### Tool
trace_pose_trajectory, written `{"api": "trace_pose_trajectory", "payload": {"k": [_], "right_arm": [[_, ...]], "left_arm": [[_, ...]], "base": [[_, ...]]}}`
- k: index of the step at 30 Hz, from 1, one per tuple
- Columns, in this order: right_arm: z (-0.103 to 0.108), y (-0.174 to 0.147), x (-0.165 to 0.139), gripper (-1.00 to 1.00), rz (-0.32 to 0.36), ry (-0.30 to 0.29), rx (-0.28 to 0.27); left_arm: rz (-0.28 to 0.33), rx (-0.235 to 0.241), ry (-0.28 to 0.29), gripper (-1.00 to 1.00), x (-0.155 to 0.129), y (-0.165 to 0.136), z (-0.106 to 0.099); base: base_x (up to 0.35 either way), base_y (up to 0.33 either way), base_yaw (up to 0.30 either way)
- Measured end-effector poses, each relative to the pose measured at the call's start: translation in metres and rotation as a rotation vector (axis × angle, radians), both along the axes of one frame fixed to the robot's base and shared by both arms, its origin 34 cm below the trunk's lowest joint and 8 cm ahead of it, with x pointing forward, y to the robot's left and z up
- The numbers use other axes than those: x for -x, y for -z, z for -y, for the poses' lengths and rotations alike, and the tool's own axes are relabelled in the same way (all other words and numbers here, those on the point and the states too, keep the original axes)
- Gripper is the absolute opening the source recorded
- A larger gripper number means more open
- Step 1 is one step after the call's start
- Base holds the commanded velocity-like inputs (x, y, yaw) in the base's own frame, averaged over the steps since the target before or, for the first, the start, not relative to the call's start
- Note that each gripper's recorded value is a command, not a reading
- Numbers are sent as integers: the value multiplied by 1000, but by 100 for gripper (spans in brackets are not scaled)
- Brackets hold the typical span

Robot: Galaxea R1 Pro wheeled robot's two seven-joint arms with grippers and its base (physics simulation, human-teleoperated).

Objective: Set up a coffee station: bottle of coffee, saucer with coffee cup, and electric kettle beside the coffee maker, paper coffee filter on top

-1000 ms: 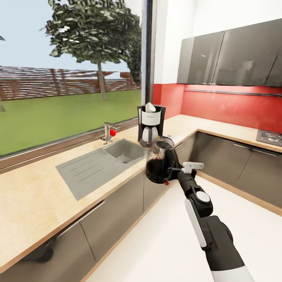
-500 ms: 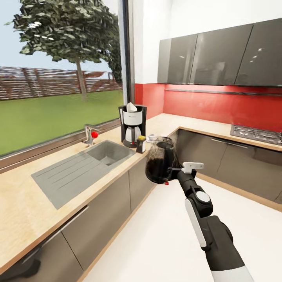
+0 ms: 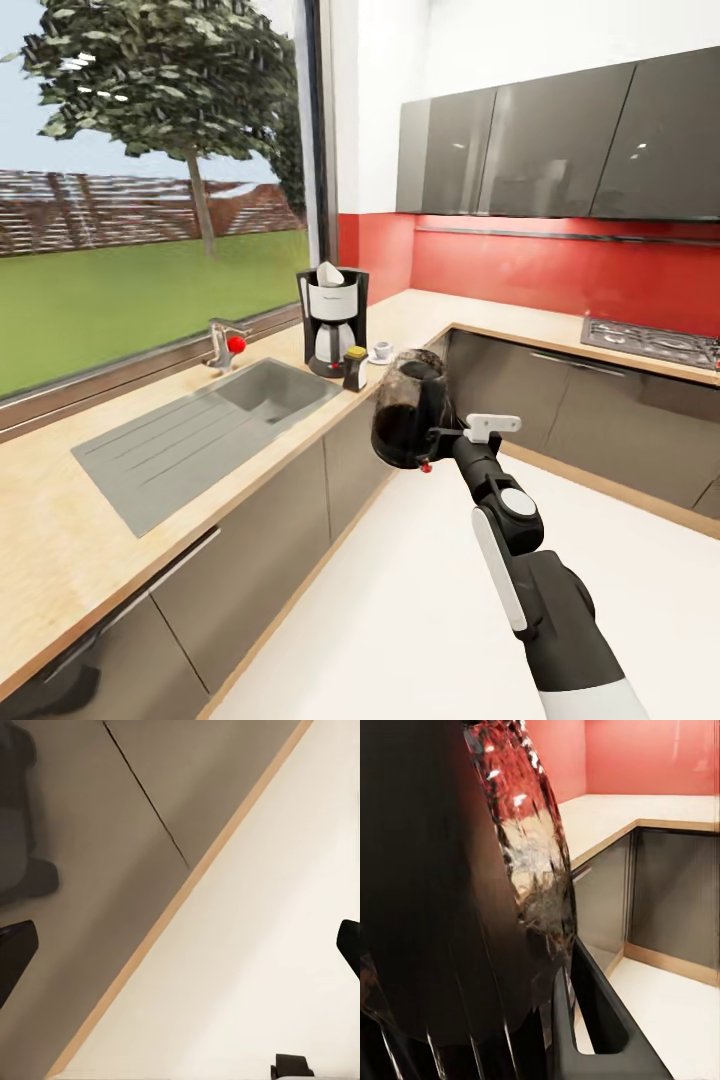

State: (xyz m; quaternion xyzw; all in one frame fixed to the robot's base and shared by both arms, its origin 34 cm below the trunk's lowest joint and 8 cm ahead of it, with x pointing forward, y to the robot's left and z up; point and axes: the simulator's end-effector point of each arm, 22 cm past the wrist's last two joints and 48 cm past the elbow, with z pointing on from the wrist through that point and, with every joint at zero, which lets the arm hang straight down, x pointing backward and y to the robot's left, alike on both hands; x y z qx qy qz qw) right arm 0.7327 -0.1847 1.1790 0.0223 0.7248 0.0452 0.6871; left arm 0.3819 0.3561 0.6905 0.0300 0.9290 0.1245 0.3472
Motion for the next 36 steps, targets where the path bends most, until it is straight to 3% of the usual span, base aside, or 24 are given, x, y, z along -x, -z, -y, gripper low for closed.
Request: {"api": "trace_pose_trajectory", "payload": {"k": [11,23,36], "right_arm": [[0,1,0,-100,-1,0,1],[0,0,0,-100,-1,1,1],[0,0,0,-100,-2,0,2]], "left_arm": [[-1,0,0,100,1,0,0],[0,0,-1,100,1,0,0],[0,0,0,100,1,0,0]], "base": [[15,0,-291],[280,-15,-291],[325,-68,-25]]}}
